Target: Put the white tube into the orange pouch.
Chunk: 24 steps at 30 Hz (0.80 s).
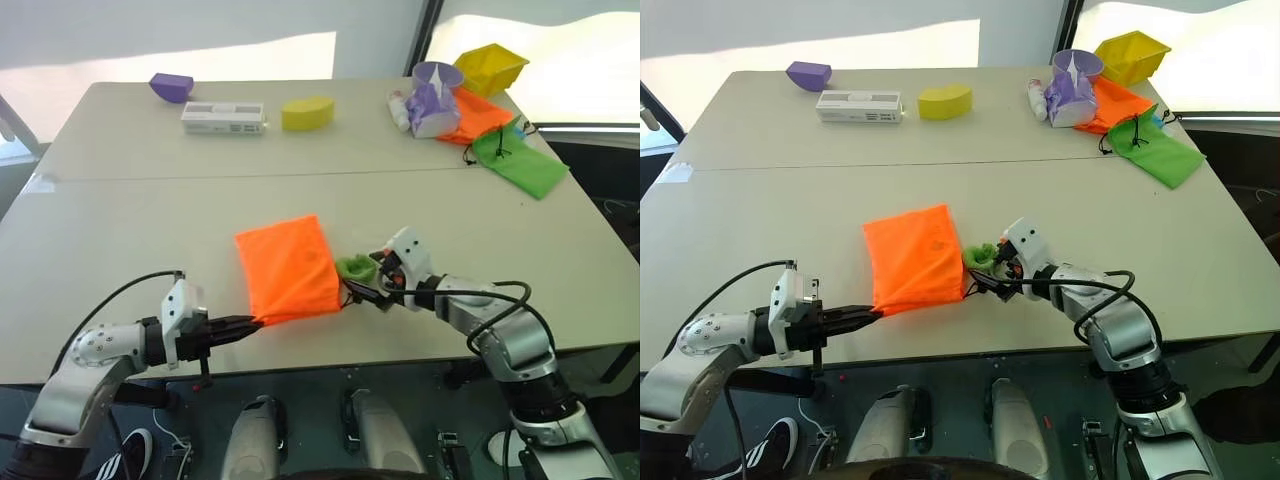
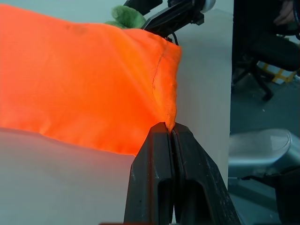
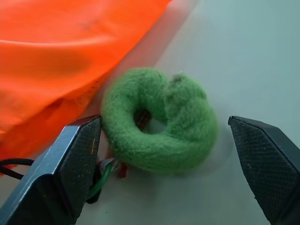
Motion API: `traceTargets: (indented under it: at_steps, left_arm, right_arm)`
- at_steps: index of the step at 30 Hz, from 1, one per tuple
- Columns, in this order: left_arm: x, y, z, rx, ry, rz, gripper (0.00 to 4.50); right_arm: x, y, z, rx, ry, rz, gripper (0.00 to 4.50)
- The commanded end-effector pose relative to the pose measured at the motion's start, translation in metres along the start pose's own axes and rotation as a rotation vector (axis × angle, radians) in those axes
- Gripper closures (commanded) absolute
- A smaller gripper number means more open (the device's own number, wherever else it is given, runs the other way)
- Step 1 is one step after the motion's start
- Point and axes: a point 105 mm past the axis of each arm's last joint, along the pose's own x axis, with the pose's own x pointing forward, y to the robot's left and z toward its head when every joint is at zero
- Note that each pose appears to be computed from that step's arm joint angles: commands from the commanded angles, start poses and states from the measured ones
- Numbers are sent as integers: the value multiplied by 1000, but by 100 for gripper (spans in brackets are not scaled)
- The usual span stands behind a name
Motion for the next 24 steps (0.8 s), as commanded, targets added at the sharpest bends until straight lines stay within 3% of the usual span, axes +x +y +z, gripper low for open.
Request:
traceTargets:
  at_steps: [1,8,11,14,19,24]
  left_arm:
    - [-3,-1,9,50,-13,6,450]
    - [-2,3,9,49,-20,18,450]
    - [-3,10,10,-22,-36,32,450]
    - [-2,11,15,-80,-65,9,364]
    - [0,7,23,-109,-52,-21,111]
    - [-5,1,45,-189,-67,-139,111]
  right_arm:
    - [0,5,11,-25,-32,24,88]
    - [3,8,24,17,-95,11,448]
    - [-5,8,28,51,-121,25,448]
    - [-13,2,25,68,-121,4,450]
    - [-24,0,28,119,-149,-7,450]
    - [-28,-1,26,150,-164,-25,450]
